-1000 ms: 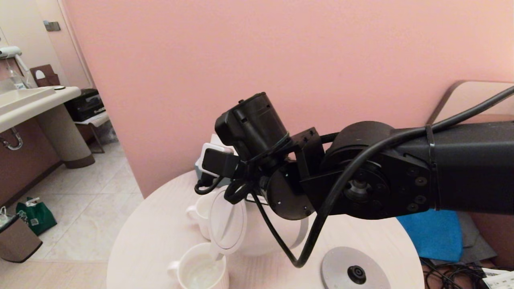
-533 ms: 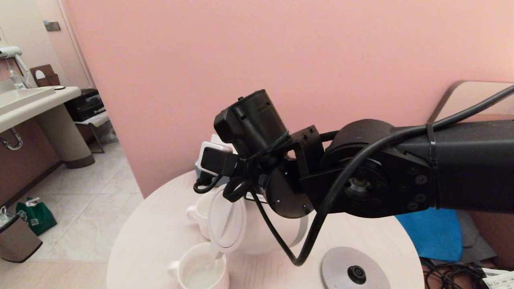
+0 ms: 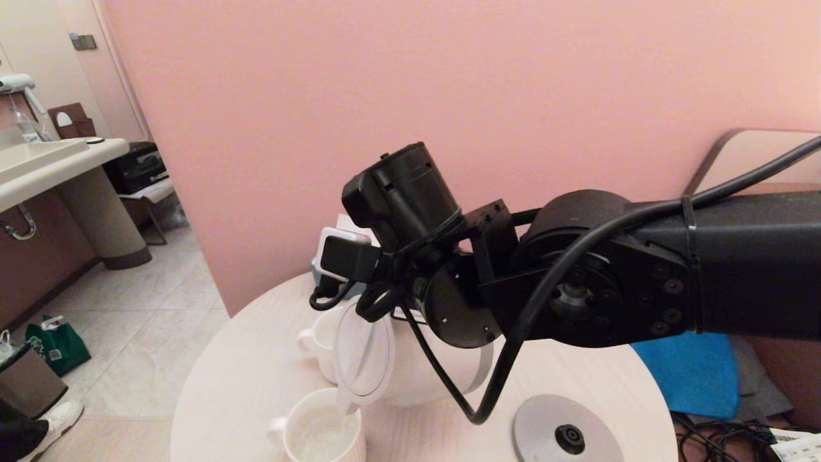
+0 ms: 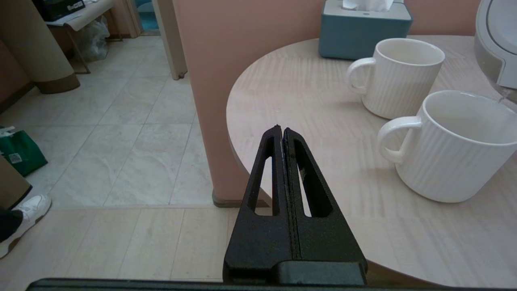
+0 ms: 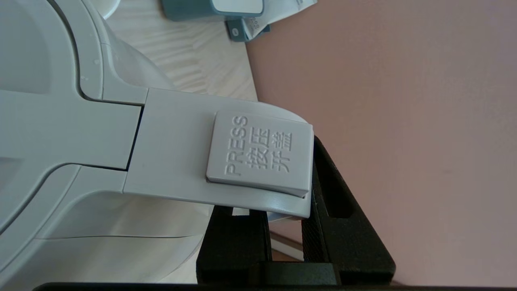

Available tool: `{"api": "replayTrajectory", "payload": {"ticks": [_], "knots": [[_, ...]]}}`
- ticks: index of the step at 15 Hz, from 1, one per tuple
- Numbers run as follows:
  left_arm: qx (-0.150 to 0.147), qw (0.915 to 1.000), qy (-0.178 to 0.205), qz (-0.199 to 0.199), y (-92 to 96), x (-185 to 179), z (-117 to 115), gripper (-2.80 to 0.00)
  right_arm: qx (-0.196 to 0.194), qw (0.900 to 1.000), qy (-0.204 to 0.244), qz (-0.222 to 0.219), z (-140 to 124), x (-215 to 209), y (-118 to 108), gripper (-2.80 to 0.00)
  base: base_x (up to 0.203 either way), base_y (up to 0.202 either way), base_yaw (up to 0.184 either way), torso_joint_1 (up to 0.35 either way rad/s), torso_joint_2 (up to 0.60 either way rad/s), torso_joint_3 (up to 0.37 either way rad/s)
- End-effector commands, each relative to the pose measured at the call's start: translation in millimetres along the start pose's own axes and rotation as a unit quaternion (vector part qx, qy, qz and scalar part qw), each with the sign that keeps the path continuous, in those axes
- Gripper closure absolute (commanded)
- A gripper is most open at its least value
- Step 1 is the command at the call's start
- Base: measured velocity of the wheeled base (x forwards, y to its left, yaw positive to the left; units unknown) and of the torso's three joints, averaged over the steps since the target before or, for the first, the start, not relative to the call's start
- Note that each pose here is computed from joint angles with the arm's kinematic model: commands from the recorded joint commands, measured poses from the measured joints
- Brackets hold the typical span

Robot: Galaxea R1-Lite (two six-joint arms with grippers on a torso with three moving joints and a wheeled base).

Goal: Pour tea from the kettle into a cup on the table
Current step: Pour water into another cup

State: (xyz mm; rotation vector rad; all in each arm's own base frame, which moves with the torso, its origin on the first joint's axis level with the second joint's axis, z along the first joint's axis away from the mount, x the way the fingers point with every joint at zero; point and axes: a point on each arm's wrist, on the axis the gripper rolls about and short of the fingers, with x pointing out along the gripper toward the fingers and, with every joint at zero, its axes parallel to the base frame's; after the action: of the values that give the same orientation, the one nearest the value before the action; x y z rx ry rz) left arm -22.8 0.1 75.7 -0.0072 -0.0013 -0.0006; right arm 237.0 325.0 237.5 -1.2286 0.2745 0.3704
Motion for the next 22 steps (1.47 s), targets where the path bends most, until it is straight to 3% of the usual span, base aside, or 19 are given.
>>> {"api": "replayTrajectory", "payload": {"ticks": [1,14,18,22], "knots": [[0.000,1.0000,0.000,0.000,0.0,0.1,0.0,0.00,-0.004,1.000,0.004,-0.004,0.2,0.1,0.5,0.00,0.000,0.000,0.000,0.000,0.00,0.000],[0.000,1.0000,0.000,0.000,0.0,0.0,0.0,0.00,0.003,1.000,0.004,-0.005,0.0,0.1,-0.3,0.00,0.000,0.000,0.000,0.000,0.00,0.000],[0.000,1.0000,0.000,0.000,0.0,0.0,0.0,0.00,0.025,1.000,0.002,-0.005,-0.7,-1.4,-1.2,0.00,0.000,0.000,0.000,0.000,0.00,0.000],[0.000,1.0000,0.001,0.000,0.0,0.1,0.0,0.00,0.072,0.997,0.004,-0.001,-3.8,-2.3,-0.5,0.00,0.000,0.000,0.000,0.000,0.00,0.000]]}}
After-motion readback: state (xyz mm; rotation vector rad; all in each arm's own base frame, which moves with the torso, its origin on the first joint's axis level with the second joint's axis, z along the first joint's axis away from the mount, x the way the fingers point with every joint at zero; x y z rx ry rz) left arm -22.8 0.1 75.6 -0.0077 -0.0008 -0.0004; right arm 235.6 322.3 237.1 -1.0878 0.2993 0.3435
